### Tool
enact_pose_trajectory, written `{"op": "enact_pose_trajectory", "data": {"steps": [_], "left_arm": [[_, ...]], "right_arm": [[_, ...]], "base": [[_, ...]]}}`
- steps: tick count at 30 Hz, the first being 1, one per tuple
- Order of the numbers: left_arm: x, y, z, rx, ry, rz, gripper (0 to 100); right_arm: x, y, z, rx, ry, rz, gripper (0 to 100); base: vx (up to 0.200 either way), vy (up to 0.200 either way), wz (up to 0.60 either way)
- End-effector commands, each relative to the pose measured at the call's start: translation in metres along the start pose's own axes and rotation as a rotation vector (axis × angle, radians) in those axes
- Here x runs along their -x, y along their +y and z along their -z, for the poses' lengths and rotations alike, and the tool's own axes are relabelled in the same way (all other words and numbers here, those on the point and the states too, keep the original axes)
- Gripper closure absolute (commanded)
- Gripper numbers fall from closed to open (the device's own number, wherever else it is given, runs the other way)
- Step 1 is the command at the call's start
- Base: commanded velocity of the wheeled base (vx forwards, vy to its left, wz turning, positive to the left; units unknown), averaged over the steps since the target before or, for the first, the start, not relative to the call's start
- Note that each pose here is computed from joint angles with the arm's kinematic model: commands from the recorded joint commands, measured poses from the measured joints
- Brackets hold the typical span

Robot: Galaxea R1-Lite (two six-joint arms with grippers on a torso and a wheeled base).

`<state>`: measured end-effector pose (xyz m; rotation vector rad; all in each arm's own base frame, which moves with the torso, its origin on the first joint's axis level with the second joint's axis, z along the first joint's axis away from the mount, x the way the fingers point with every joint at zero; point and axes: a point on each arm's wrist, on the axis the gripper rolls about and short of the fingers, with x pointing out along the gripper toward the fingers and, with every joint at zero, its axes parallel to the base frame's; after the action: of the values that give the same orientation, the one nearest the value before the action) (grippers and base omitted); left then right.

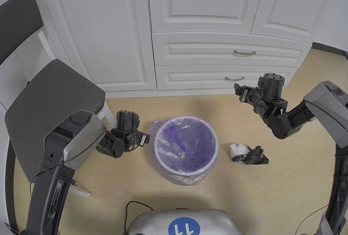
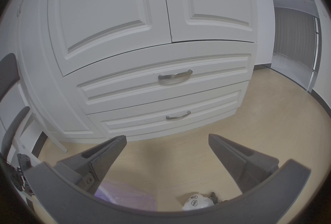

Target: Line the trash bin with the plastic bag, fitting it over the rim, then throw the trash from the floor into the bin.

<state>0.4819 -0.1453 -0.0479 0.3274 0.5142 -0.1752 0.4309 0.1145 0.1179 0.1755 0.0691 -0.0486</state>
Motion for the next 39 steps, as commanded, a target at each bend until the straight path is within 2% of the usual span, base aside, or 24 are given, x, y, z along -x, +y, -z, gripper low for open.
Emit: {"op": "enact_pose_trajectory", "data": {"steps": [1, 5, 7, 9, 23, 27, 28, 32, 34, 39], "left_arm": [[-0.032, -0.004, 0.012, -0.007, 0.053, 0.004, 0], [-0.044, -0.008, -0.002, -0.012, 0.070, 0.017, 0], [-0.046, -0.010, 0.007, -0.027, 0.126, 0.039, 0], [-0.045, -0.011, 0.008, -0.030, 0.145, 0.059, 0], [-0.050, -0.016, 0.019, -0.023, 0.150, 0.110, 0], [-0.052, -0.016, 0.018, 0.013, 0.115, 0.099, 0], [-0.054, -0.017, 0.018, 0.031, 0.091, 0.082, 0], [-0.052, -0.014, 0.013, 0.036, 0.089, 0.029, 0], [-0.045, -0.007, 0.000, 0.061, 0.074, -0.020, 0], [-0.011, -0.008, -0.018, 0.054, 0.099, -0.029, 0]], "right_arm": [[0.008, 0.005, -0.008, -0.002, -0.012, -0.018, 0], [0.008, 0.005, -0.008, -0.002, -0.010, -0.018, 0], [0.009, 0.005, -0.007, 0.000, -0.006, -0.018, 0], [0.009, 0.006, -0.006, 0.000, -0.004, -0.020, 0], [0.011, 0.010, 0.003, 0.008, 0.016, -0.042, 0], [0.012, 0.010, 0.006, 0.012, 0.024, -0.042, 0], [0.012, 0.010, 0.007, 0.020, 0.027, -0.043, 0], [0.015, 0.008, 0.007, 0.037, 0.032, -0.041, 0], [0.020, 0.006, 0.004, 0.052, 0.028, -0.043, 0], [0.028, 0.002, -0.005, 0.077, 0.012, -0.051, 0]], "base": [[0.000, 0.000, 0.00], [0.000, 0.000, 0.00], [0.000, 0.000, 0.00], [0.000, 0.000, 0.00], [0.000, 0.000, 0.00], [0.000, 0.000, 0.00], [0.000, 0.000, 0.00], [0.000, 0.000, 0.00], [0.000, 0.000, 0.00], [0.000, 0.000, 0.00]]}}
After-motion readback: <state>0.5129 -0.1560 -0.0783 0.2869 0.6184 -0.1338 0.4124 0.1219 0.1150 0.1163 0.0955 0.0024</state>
